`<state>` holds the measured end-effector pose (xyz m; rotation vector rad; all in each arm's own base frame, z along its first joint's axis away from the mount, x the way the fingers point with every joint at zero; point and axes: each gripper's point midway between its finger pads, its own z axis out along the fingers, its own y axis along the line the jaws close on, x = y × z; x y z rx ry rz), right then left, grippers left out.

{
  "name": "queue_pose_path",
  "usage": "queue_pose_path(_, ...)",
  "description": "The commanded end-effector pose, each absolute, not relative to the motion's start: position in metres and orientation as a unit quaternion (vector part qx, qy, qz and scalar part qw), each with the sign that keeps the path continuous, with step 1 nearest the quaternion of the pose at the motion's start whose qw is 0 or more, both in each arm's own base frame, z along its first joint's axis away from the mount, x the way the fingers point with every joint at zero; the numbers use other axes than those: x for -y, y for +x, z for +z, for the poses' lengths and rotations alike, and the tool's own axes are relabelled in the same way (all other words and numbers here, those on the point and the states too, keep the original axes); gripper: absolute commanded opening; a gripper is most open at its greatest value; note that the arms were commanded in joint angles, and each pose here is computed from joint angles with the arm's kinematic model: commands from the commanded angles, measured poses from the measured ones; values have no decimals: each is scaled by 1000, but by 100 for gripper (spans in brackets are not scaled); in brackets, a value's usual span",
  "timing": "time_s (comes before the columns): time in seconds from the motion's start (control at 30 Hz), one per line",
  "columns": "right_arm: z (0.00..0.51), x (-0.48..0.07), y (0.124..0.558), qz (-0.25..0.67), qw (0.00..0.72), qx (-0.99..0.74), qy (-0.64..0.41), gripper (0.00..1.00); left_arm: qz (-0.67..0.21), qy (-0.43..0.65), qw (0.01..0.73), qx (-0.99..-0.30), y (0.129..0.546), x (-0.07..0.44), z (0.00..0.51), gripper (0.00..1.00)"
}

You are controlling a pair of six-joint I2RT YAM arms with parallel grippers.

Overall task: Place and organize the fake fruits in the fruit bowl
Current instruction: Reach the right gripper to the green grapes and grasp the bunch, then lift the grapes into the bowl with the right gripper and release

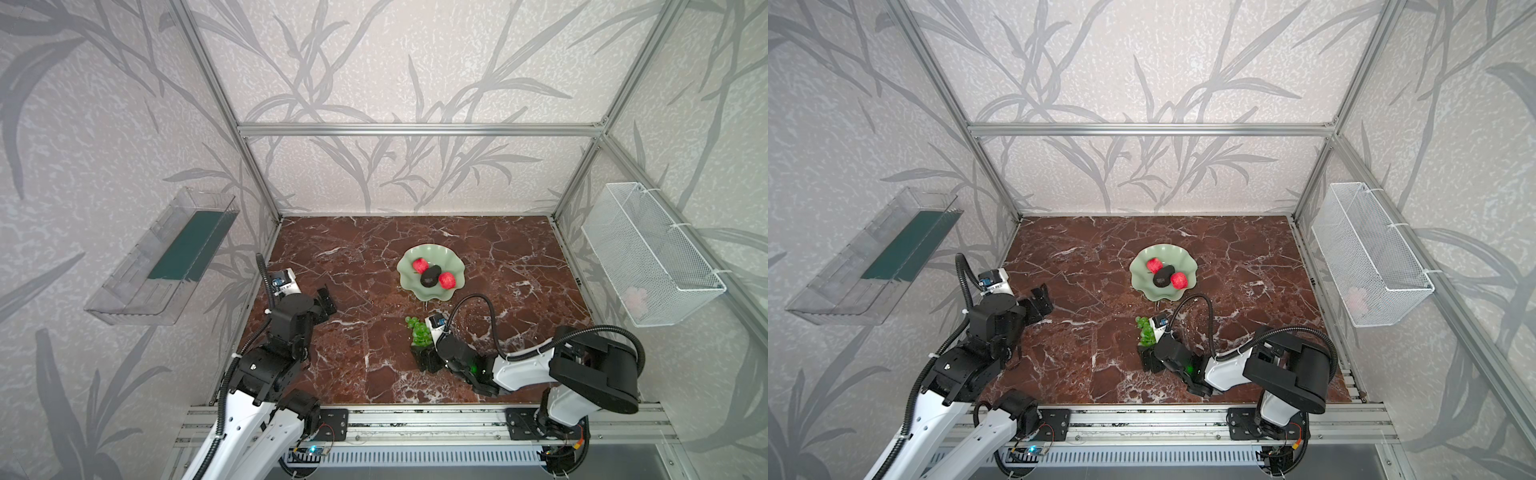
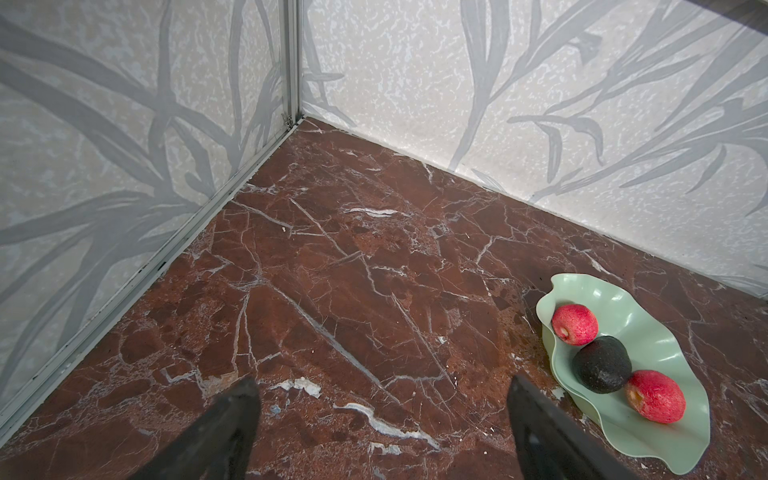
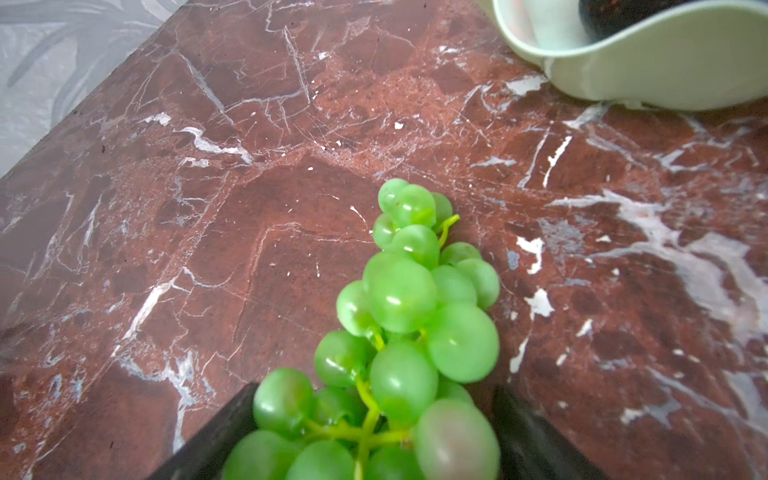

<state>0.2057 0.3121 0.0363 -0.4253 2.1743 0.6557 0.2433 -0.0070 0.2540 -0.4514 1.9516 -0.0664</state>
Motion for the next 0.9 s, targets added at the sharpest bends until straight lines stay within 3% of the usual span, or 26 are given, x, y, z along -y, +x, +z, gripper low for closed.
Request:
queue_pose_path(0.0, 29, -306, 206, 249, 405, -866, -157, 71, -22, -196, 540, -818, 244, 4, 253, 93)
queue_pose_path(0.13, 33, -311, 205, 259, 404, -862, -161, 58, -22, -197, 540, -818, 244, 4, 252, 93)
queue_pose_path(0.33, 46, -316, 207, 263, 413, -855, -171, 49, -23, -198, 539, -819, 243, 4, 251, 93)
queue_pose_path(0.87, 130, -328, 220, 277, 454, -826, -185, 38, -25, -198, 539, -818, 243, 4, 249, 93)
